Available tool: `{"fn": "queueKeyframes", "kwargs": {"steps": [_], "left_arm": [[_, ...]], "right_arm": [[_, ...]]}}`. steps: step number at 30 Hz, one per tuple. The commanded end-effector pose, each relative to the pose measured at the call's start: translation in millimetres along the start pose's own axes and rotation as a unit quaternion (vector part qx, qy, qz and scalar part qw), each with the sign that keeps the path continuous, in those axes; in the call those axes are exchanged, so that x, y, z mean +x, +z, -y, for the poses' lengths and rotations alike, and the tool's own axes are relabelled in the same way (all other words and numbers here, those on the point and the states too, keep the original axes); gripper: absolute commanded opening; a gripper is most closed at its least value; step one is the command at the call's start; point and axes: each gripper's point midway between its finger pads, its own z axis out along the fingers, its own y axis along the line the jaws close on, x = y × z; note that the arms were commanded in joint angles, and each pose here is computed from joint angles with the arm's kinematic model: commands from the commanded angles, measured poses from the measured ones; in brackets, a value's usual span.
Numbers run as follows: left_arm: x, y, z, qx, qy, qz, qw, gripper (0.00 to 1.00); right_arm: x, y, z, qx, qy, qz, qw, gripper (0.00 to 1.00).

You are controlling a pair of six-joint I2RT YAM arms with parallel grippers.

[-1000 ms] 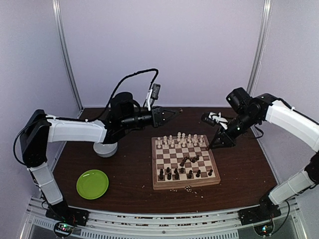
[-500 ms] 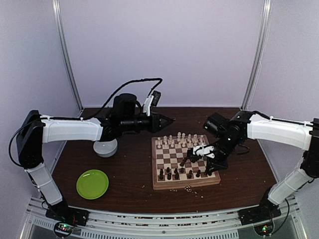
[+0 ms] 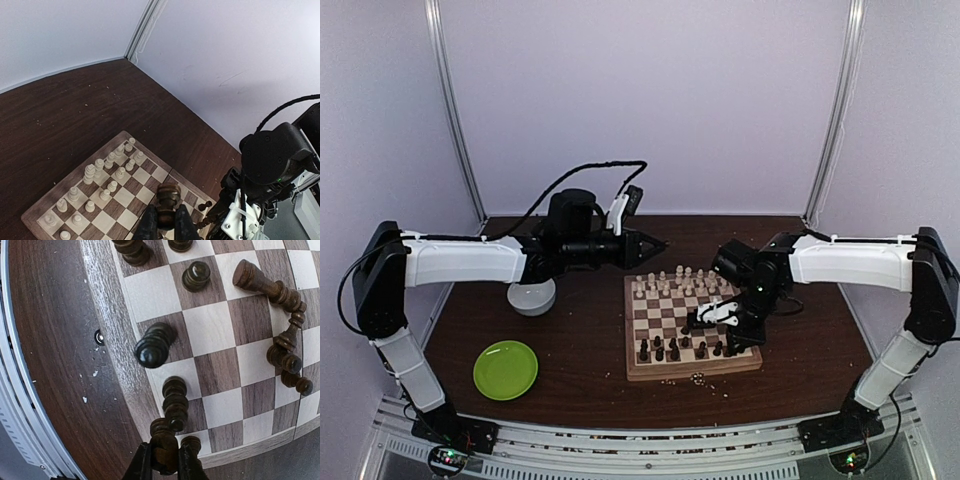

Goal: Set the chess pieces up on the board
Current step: Place the knight at b8.

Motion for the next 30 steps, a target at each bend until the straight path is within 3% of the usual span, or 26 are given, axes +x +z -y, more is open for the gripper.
{"fn": "queueKeyframes", "kwargs": {"steps": [1,16,25,30], "left_arm": [[-31,-11,11,0.007,0.020,0.035,0.999,0.00],[-31,-9,11,0.008,0.023,0.028,0.999,0.00],[-30,-7,10,0.004,0.028,0.014,0.999,0.00],[-18,-8,5,-0.020,0.044,-0.051,0.998,0.00]], "right_arm": [[-2,3,9,0.023,-0.008,-0.007,1.000,0.05],[2,14,13,0.024,-0.009,-0.024,0.999,0.07],[2,11,13,0.030,-0.007,-0.019,0.999,0.22],[-1,-14,9,0.037,-0.011,0.005,0.999,0.33]]}}
